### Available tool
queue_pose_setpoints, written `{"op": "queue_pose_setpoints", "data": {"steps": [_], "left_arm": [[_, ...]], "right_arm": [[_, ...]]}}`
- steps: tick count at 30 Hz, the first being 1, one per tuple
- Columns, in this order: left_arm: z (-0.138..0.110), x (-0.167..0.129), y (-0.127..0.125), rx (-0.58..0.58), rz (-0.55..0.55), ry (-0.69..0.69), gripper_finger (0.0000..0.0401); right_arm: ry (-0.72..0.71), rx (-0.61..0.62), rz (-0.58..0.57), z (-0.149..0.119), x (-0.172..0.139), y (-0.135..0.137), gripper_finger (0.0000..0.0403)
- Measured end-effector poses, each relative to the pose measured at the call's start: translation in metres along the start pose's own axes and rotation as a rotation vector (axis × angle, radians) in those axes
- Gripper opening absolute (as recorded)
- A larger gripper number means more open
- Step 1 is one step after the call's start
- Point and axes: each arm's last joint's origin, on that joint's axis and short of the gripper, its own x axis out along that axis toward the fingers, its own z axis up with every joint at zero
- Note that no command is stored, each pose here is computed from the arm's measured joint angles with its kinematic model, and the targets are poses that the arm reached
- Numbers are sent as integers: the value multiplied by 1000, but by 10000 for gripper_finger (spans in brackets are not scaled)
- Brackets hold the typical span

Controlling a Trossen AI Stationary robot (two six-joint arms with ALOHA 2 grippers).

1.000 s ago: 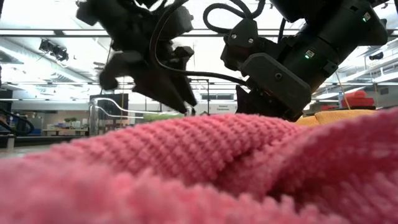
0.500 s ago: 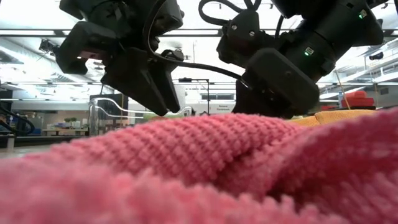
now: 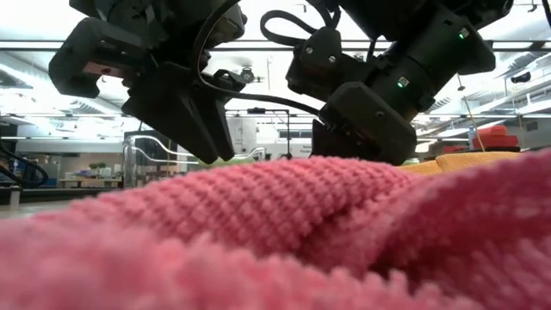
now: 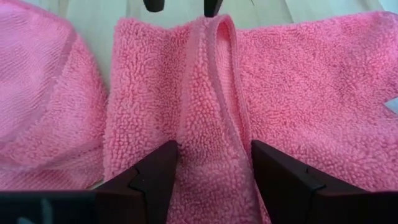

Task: Fold microfiber towels
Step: Fold the left pink microfiber towel

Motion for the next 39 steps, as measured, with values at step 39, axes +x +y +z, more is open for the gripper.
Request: {"op": "queue_pose_setpoints", "data": {"steps": [39], "left_arm": [[-26,27,-5,-75,3,226,82]], "right_arm": [[-117,-154,89,12,-48,36,214]]}}
